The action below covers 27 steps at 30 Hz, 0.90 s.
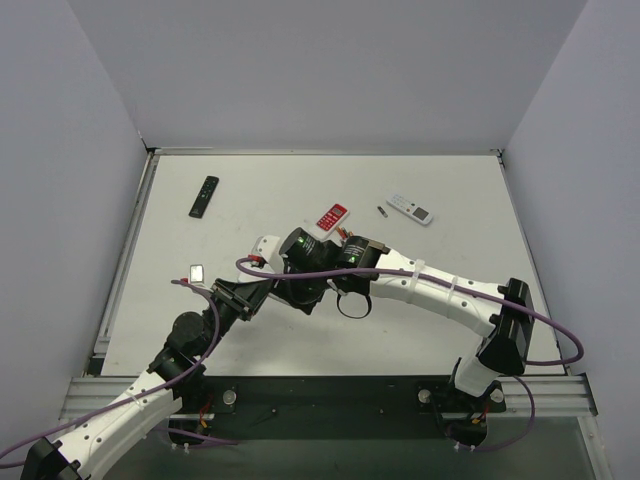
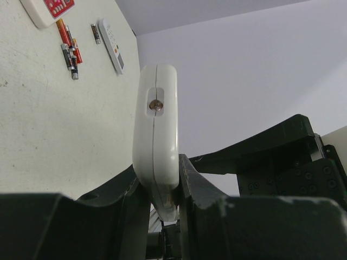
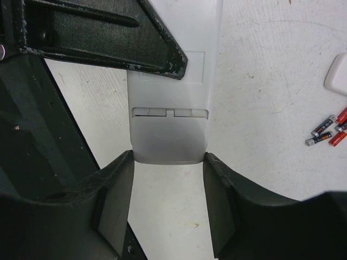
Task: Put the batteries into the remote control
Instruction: Load the battery cover into the remote control.
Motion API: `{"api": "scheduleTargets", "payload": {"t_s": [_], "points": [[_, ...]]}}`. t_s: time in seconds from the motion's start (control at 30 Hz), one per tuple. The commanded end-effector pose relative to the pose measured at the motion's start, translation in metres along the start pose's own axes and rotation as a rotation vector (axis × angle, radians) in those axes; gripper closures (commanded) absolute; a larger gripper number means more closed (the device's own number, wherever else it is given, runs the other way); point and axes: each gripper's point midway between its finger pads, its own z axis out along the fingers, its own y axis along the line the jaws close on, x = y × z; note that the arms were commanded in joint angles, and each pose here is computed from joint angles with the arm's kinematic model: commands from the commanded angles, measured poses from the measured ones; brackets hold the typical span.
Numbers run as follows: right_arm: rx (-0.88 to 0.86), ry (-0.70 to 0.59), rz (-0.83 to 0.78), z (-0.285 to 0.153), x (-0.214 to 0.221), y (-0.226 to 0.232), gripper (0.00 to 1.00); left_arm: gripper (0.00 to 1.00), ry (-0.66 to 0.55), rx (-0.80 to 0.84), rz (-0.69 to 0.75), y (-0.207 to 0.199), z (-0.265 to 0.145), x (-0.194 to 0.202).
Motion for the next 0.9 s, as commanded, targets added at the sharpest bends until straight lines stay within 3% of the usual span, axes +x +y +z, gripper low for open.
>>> {"api": "scheduleTargets", "payload": {"t_s": [0.0,0.87], "points": [[0.005,-0.004,0.007,0.000,-0.007,-0.003,0.90,1.00,0.021,-0.074,0.012,0.055,-0.011,0.010],[0.026,0.025,0.029,0.008,-0.001,-0.011,0.90,1.00,0.037,-0.024,0.003,0.042,-0.011,0.012]]}}
